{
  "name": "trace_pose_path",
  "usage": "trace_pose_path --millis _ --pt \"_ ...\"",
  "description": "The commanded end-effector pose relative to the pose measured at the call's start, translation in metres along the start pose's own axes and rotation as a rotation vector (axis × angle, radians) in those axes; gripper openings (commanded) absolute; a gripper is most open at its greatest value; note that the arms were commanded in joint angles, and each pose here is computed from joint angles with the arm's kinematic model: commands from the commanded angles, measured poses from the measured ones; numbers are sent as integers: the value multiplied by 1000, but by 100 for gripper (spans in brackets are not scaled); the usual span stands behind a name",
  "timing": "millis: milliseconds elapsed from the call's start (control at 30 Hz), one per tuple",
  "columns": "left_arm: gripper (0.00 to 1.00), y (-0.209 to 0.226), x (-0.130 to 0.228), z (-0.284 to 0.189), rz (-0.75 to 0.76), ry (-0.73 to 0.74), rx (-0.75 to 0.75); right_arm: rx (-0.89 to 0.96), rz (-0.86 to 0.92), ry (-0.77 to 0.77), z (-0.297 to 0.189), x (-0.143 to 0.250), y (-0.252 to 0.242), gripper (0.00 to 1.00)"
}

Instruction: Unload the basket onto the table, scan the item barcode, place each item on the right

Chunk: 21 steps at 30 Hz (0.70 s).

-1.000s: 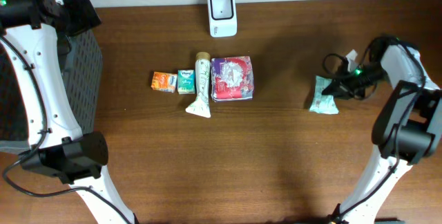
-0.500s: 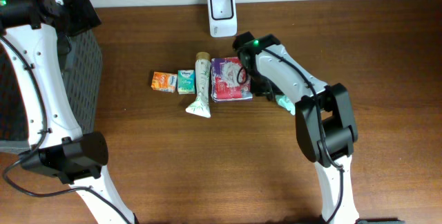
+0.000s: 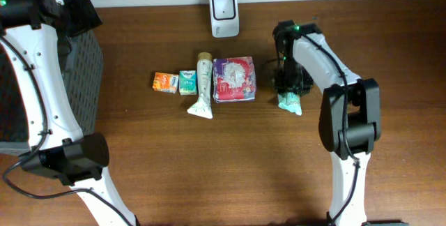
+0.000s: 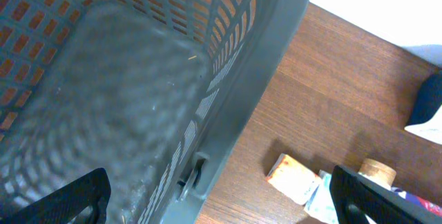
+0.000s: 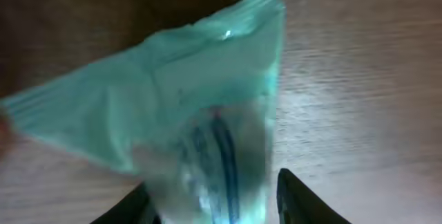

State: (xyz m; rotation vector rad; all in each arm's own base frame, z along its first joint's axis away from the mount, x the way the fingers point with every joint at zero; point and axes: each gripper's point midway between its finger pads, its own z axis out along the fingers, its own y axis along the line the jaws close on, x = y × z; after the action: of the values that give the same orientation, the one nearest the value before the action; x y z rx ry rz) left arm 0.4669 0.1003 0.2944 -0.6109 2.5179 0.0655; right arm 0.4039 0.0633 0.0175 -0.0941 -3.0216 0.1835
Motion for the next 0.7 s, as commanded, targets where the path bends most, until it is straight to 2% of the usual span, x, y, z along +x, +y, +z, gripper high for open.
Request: trace_pose_path --millis 0,33,67,100,133,200,233,267,367,400,500,600,667 --pt "99 2 -2 -4 -12 -8 7 -8 -9 25 12 8 2 46" --pt "99 2 -2 -4 -12 -8 7 -7 -10 28 16 9 3 42" --pt "99 2 -2 -4 -12 -8 7 -8 -9 26 17 8 3 22" --pt "99 2 -2 -4 -12 -8 7 -12 -7 10 17 5 4 8" --pt "99 2 -2 -4 -12 -8 7 -18 -5 -14 11 -2 5 4" --pt "99 2 -2 -4 -12 -8 7 -32 0 -65 -1 -16 8 4" --pt "99 2 -2 -4 -12 -8 7 -60 9 -177 -31 -44 12 4" --pt "99 2 -2 -4 -12 -8 7 -90 20 -299 -59 -72 17 4" --pt "99 2 -2 -4 -12 -8 7 -238 63 -812 -159 -174 37 4" --pt "99 2 -2 -4 -12 -8 7 -301 59 -936 -184 -193 45 4" --pt "99 2 -2 -4 -12 -8 7 -439 11 -1211 -249 -218 80 5" --pt "99 2 -2 -4 -12 -8 7 -467 -75 -1337 -261 -226 121 4" --pt "99 2 -2 -4 -12 -8 7 -454 -161 -1396 -248 -231 156 4"
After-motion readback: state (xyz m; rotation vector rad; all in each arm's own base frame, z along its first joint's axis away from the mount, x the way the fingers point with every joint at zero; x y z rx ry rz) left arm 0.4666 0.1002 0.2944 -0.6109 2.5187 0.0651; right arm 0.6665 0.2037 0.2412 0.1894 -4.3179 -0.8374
